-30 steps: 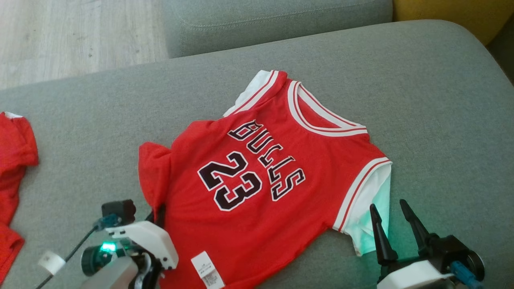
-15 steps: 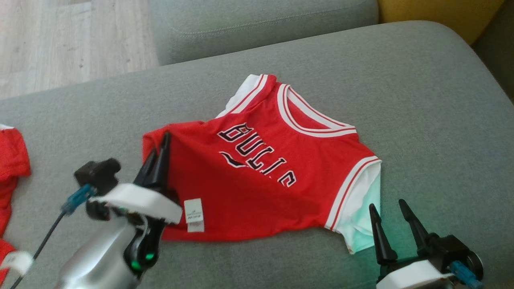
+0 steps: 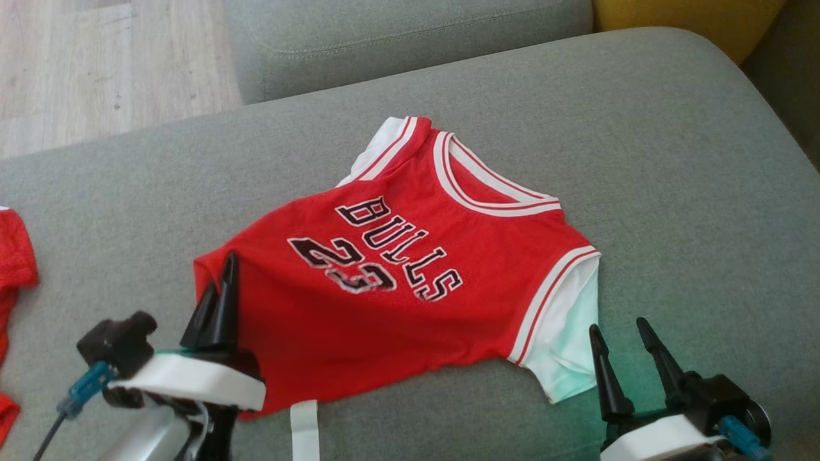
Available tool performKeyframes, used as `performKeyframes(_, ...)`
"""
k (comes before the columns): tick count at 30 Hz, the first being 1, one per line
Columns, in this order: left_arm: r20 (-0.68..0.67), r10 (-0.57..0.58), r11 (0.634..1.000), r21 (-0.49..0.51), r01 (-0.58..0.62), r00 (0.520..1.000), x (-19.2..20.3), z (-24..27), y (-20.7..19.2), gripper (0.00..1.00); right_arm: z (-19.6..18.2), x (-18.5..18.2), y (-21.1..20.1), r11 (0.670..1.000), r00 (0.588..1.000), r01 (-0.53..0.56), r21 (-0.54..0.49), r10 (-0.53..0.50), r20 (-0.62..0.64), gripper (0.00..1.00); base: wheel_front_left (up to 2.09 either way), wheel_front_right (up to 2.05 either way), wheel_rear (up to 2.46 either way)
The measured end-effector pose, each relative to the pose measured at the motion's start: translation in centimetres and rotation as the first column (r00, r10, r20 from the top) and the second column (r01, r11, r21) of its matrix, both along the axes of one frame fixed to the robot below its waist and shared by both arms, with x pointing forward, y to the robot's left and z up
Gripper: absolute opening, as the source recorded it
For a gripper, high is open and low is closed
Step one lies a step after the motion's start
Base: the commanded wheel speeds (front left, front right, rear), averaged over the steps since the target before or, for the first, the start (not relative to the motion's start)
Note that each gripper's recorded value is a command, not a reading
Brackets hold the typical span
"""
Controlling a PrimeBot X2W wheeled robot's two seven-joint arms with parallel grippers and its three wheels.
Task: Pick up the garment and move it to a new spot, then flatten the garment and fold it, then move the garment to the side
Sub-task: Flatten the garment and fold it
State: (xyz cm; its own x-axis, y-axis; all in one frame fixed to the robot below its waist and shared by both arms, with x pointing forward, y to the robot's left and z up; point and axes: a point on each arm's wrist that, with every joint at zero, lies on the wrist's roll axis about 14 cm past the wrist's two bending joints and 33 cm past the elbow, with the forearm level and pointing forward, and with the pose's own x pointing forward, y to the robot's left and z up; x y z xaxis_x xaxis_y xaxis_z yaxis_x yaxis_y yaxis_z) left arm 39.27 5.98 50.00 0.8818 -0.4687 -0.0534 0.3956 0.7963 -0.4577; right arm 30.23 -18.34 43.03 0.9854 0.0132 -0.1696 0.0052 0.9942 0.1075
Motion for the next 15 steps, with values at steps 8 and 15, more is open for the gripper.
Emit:
performKeyframes(8, -0.005, 0.061, 0.991, 0.121, -0.06, 0.998, 4.4, -1.0, 1.5, 0.0, 0.2, 0.7, 0.1, 1.0, 1.0, -0.005, -0.003, 0.005, 0.007, 1.0, 0.0, 0.0, 0.0)
performKeyframes(15, -0.026, 0.092, 0.967, 0.243, -0.083, 0.995, 8.4, -2.4, 1.8, 0.0, 0.3, 0.8, -0.7, 1.0, 1.0, 0.02, -0.009, -0.02, 0.007, 1.0, 0.0, 0.0, 0.0)
